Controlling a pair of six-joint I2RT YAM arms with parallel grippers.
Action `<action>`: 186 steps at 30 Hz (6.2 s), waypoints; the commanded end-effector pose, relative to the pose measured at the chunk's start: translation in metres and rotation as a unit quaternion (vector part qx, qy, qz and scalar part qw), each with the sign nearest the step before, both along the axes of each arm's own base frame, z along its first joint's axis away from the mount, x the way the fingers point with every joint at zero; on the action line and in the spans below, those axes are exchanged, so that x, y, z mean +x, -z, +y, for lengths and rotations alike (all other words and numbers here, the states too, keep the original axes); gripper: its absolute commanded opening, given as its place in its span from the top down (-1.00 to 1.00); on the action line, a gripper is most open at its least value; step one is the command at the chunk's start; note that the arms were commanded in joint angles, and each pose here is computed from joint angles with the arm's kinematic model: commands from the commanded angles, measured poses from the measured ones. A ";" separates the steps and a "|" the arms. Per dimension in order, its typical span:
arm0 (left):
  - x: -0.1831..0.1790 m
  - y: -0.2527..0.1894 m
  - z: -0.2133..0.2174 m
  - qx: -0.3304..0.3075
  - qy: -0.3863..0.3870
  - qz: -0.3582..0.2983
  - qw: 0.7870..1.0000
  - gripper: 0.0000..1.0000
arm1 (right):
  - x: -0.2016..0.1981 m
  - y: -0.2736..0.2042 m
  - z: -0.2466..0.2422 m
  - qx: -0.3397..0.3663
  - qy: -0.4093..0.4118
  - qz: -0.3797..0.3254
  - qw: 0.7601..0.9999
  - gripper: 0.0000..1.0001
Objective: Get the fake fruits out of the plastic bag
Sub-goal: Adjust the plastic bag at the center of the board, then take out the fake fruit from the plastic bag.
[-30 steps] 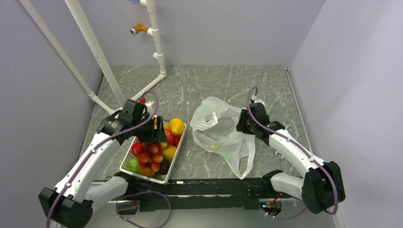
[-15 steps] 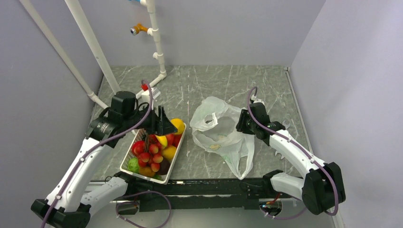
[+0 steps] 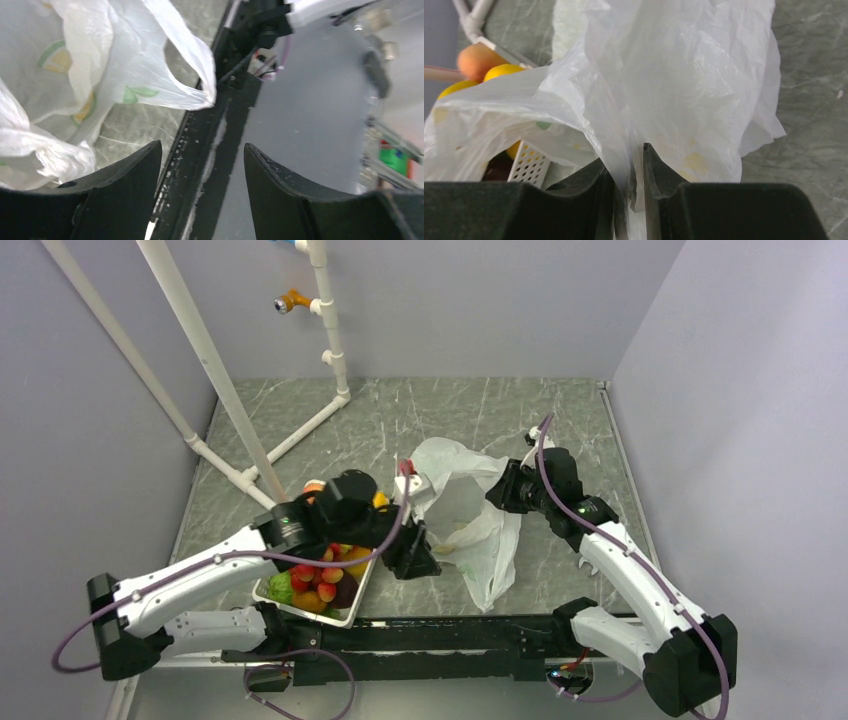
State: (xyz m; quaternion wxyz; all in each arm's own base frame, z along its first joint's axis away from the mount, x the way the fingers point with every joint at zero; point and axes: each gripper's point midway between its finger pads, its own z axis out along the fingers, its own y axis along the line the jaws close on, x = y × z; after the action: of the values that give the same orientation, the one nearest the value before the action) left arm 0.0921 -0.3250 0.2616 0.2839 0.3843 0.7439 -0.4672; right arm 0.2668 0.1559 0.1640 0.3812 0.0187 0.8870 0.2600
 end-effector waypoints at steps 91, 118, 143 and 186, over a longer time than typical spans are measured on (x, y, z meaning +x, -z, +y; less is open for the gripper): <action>0.226 0.107 -0.008 0.119 -0.349 -0.072 0.927 -0.43 | 0.075 -0.015 0.021 -0.216 0.066 -0.169 0.959 -0.70; 0.165 0.085 -0.028 -0.010 -0.282 -0.036 0.959 -0.18 | -0.007 -0.042 0.040 -0.068 -0.036 -0.106 0.991 1.00; 0.145 0.075 -0.055 -0.069 -0.276 -0.077 0.955 -0.06 | -0.010 -0.116 0.064 0.018 -0.084 -0.205 0.975 1.00; 0.129 0.138 -0.091 -0.029 -0.235 -0.007 0.972 -0.09 | -0.038 0.012 -0.012 -0.070 0.079 -0.030 0.994 -0.98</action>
State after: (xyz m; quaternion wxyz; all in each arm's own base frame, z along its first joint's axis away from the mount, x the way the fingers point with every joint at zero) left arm 0.2252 -0.4021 0.1032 0.3859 0.2044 0.8262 -0.3561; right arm 0.1983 0.1368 0.1031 0.3649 0.0359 0.9189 0.1455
